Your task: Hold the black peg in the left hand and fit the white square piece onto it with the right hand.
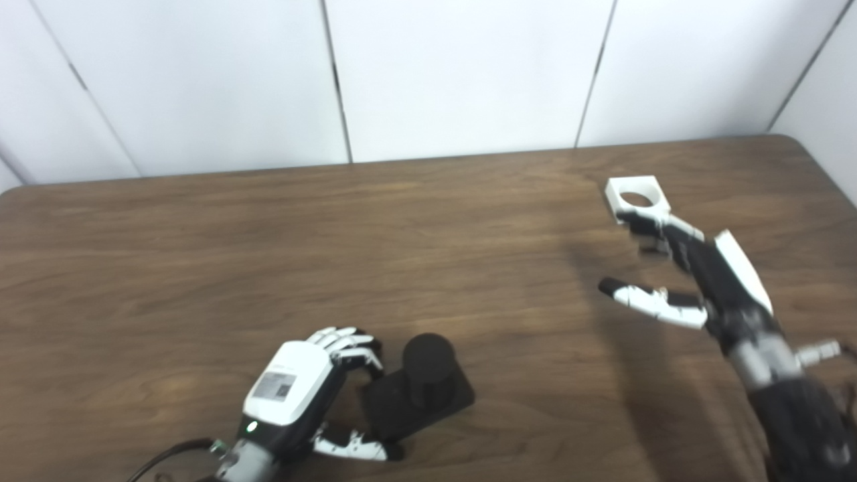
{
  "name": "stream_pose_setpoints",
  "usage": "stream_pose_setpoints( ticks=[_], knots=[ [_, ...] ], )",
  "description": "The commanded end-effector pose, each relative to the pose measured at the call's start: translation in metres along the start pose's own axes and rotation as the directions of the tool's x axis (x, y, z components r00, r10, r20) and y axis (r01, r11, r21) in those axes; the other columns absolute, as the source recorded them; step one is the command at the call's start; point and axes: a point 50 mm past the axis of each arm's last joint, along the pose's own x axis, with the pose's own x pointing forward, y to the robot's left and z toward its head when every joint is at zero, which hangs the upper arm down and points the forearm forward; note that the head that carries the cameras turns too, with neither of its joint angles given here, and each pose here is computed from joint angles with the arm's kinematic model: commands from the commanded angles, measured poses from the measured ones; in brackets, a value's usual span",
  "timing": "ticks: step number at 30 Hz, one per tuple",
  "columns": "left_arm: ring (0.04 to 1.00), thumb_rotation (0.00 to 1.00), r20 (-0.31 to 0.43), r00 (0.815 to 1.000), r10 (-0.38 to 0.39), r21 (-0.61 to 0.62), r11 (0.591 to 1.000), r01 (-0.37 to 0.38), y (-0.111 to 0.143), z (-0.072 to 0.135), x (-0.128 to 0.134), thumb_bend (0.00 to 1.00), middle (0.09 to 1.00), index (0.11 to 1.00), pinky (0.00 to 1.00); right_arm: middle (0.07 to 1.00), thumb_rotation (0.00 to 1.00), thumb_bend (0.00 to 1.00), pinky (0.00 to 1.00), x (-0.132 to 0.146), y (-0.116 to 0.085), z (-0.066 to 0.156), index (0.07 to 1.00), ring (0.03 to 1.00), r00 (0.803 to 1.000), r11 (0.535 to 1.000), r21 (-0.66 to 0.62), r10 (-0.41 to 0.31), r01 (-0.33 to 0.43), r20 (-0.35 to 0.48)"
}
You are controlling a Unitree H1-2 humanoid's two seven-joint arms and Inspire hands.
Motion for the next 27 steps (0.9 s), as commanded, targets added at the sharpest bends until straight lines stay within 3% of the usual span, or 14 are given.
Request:
stream_pose_setpoints(
  ticks=[1,14,27],
  knots=[
    [0.830,0.05,-0.071,0.991,-0.114,0.029,0.993,0.117,-0.019,-0.017,-0.013,0.51,0.778,0.488,0.83,0.879,0.19,0.69,0.91,0.014,-0.017,0.010,0.791,0.907,0.999,0.997,-0.065,-0.034,0.037,0.043],
    [0.835,0.05,-0.074,0.990,-0.121,0.031,0.992,0.123,-0.024,-0.025,-0.018,0.51,0.783,0.489,0.86,0.924,0.19,0.81,0.92,0.098,-0.060,0.019,0.813,0.947,0.998,0.955,-0.289,-0.061,0.061,0.010],
    [0.841,0.05,-0.067,0.991,-0.120,0.032,0.992,0.122,-0.024,-0.028,-0.020,0.51,0.785,0.490,0.87,0.927,0.19,0.85,0.86,0.154,-0.080,0.021,0.809,0.954,0.998,0.919,-0.392,-0.067,0.052,-0.023]
  ],
)
